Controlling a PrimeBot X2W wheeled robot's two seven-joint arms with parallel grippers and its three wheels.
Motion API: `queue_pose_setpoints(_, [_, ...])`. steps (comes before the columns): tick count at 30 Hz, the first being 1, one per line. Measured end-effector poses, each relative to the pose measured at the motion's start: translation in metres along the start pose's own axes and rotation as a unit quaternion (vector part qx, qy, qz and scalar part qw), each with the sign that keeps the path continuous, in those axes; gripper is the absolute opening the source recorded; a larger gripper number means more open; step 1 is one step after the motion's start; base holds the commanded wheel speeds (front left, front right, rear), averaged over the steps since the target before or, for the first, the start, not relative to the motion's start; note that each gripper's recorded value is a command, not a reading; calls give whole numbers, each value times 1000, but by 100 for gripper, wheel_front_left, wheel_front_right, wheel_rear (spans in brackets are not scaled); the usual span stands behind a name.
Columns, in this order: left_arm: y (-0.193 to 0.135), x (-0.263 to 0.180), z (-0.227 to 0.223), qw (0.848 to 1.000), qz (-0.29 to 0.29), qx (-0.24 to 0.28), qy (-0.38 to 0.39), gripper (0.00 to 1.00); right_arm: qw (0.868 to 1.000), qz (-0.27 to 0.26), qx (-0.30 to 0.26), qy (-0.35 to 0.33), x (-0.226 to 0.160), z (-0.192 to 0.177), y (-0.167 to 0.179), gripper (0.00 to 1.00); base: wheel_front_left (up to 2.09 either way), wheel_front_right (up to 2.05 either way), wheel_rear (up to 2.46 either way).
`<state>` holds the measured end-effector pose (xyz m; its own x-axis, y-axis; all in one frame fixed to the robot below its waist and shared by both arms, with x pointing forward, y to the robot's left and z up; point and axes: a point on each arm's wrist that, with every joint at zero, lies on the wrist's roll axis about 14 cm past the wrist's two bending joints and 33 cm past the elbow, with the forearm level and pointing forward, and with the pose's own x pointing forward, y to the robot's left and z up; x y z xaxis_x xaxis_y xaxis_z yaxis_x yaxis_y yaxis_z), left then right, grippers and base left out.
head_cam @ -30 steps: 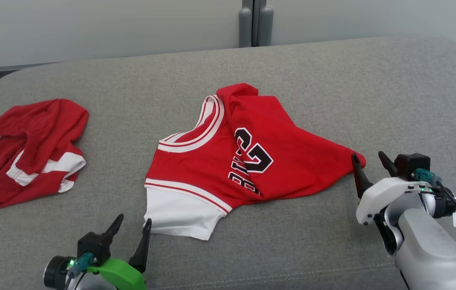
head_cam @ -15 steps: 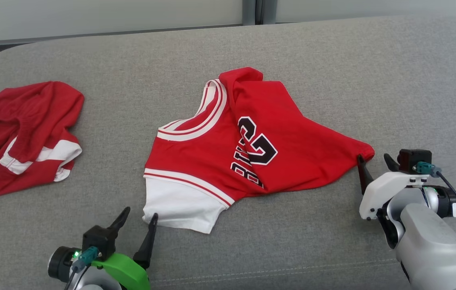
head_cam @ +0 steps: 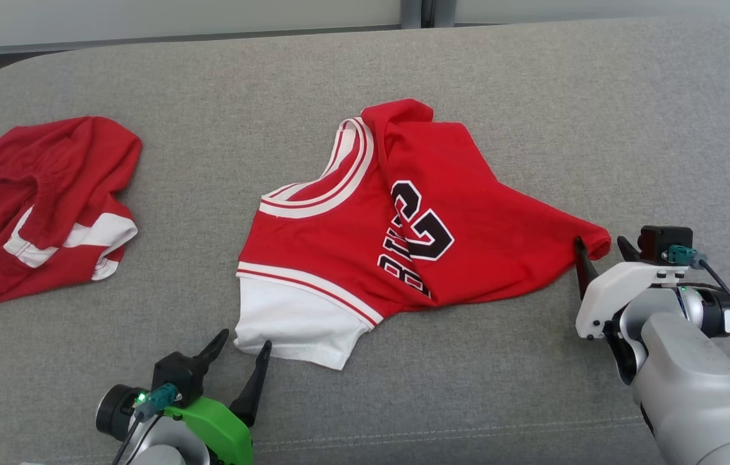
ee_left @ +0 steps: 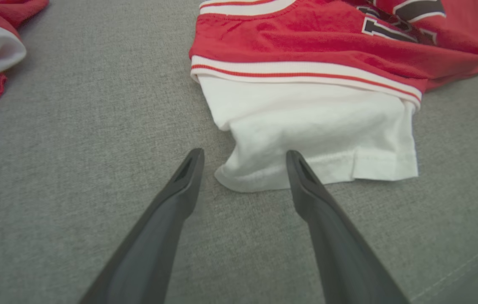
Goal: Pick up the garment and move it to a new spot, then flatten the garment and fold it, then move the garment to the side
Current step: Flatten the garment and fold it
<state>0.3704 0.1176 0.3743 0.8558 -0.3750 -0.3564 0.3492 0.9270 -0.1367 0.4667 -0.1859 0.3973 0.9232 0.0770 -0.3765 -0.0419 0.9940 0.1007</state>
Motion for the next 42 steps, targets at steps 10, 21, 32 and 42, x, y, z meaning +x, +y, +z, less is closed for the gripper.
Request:
queue_pose_setpoints(10, [-3, 9, -12, 999, -12, -15, 28, 0, 1000, -2, 1, 15, 7, -7, 1, 0, 0, 0, 0])
queue_pose_setpoints(21, [5, 3, 23, 1000, -3, -2, -28, 0, 999, 15, -2, -39, 1, 23, 14, 0, 0, 0, 0])
queue_pose_setpoints(32, [-2, -24, 82, 991, -17, 47, -126, 0, 994, 75, -25, -81, -20, 47, 45, 0, 0, 0, 0])
queue_pose_setpoints(42, [-1, -36, 120, 979, -45, 128, -150, 0, 984, 128, -15, -120, -32, 92, 61, 0, 0, 0, 0])
